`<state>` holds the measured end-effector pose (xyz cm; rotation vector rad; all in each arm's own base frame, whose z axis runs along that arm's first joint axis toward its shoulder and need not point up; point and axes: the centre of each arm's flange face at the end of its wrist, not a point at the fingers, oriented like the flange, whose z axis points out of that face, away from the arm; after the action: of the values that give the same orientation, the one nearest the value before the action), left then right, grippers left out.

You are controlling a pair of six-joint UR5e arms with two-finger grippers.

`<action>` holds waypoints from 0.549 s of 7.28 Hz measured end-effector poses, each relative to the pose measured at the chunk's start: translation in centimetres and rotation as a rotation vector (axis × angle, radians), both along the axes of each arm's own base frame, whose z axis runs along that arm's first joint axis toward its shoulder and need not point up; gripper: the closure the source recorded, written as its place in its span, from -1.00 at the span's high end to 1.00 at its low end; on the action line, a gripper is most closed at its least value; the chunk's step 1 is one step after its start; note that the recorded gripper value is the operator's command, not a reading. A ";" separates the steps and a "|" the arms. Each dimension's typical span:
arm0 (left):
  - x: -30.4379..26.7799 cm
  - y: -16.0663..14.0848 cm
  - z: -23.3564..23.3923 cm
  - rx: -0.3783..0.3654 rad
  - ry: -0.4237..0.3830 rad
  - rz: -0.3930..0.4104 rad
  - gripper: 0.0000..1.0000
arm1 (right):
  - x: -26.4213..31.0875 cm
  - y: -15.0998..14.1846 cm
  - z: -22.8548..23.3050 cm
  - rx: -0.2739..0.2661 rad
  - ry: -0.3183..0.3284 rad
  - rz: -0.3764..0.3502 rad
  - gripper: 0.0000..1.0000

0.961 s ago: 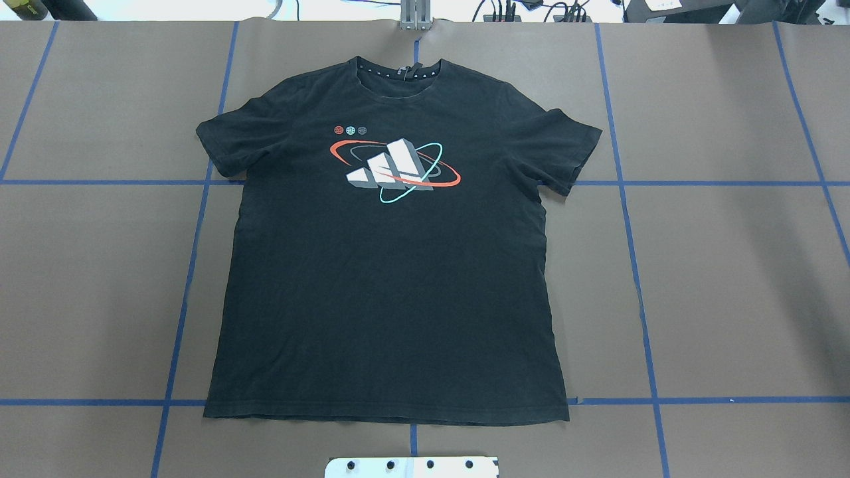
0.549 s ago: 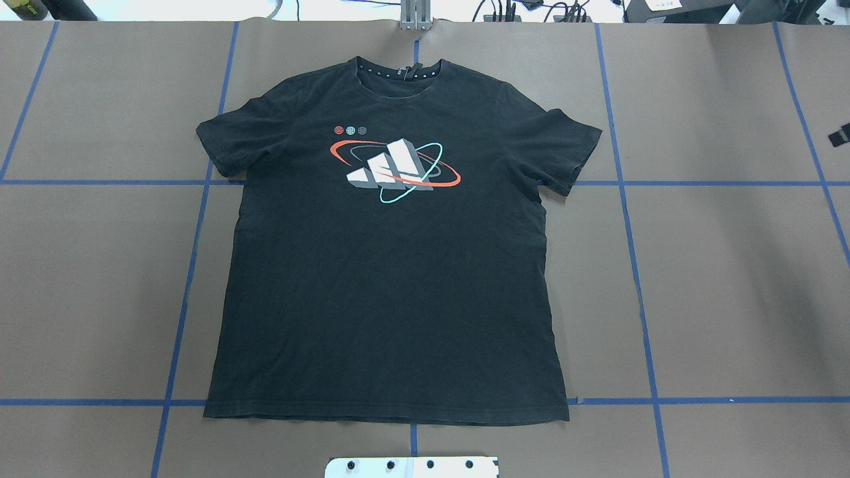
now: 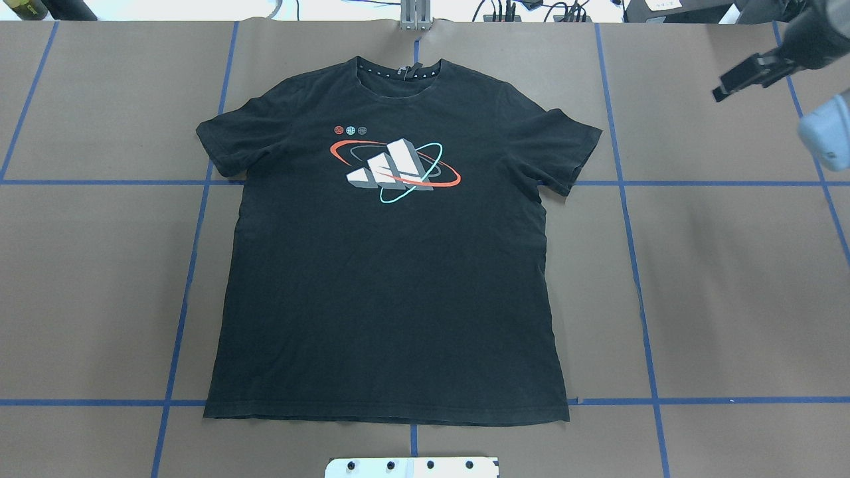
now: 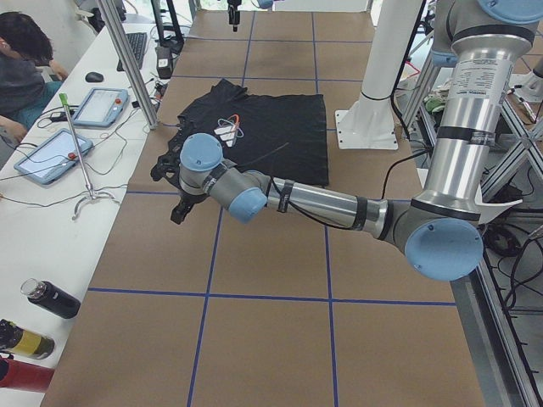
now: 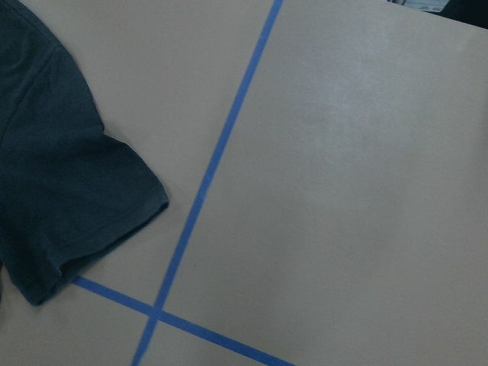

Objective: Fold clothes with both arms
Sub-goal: 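Move the right gripper toward the shirt's shoulder farthest from the robot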

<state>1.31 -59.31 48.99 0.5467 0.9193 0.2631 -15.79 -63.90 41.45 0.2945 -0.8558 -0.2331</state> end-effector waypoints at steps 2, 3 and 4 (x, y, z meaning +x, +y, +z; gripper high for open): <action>3.1 -3.0 -0.2 0.008 0.002 0.038 1.00 | -6.4 -3.9 -3.6 -0.056 -0.031 0.020 1.00; 3.9 -3.5 -0.4 0.008 0.004 0.046 1.00 | -9.6 -5.6 -3.3 -0.072 -0.057 0.051 1.00; 4.6 -3.6 -0.6 0.005 0.009 0.051 1.00 | -12.5 -6.6 -1.9 -0.075 -0.074 0.092 1.00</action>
<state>5.95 -62.95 48.35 0.5300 0.9426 0.3088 -28.29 -70.51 39.57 0.2730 -0.9192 -0.1051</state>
